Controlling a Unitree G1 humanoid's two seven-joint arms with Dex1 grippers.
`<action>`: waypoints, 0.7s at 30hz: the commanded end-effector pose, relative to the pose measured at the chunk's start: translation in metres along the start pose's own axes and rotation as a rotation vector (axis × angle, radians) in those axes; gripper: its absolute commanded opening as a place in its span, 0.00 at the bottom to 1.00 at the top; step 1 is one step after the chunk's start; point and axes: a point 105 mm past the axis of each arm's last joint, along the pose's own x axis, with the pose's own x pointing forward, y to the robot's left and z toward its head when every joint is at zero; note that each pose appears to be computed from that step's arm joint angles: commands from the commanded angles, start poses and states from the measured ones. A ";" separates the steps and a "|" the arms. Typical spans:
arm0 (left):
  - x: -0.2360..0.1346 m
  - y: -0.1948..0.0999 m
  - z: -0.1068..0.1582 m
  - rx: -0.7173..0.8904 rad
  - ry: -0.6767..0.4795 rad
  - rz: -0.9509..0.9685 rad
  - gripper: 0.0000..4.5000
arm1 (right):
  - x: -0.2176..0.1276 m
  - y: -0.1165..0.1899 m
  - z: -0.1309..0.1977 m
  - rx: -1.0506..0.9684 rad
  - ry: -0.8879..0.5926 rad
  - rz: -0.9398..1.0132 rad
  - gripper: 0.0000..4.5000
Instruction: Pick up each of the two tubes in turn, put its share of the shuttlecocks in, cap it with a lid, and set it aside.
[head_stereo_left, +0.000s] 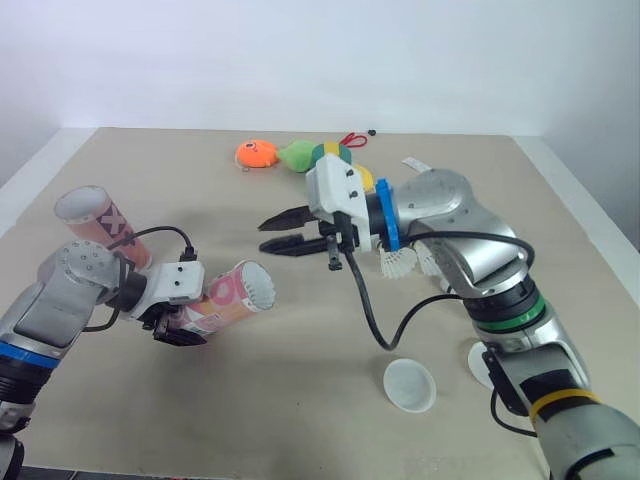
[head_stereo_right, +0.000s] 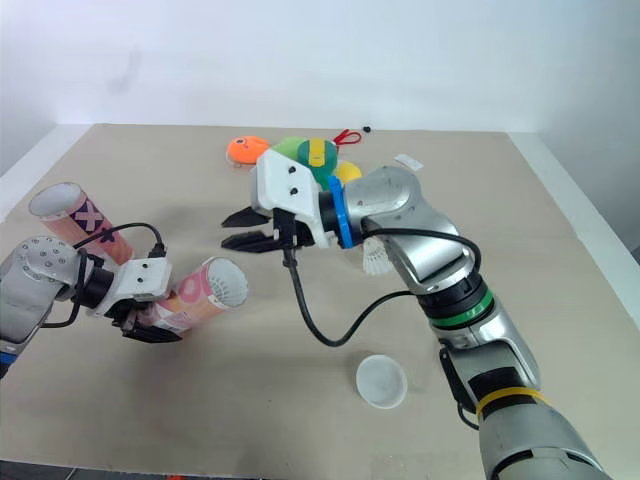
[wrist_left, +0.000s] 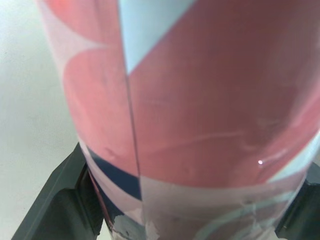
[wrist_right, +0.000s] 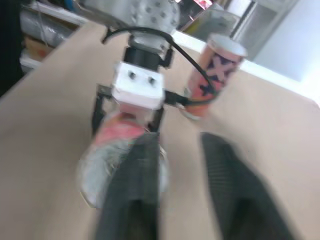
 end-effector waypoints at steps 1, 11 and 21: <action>0.008 -0.006 -0.003 -0.017 -0.004 -0.021 0.82 | 0.021 0.014 -0.011 -0.035 0.042 0.092 0.01; 0.006 -0.008 -0.004 -0.025 -0.001 -0.008 0.82 | 0.087 0.036 -0.018 -0.151 0.084 0.225 0.01; 0.009 -0.008 -0.003 -0.027 -0.007 -0.012 0.82 | 0.112 0.042 -0.011 -0.209 0.080 0.247 0.01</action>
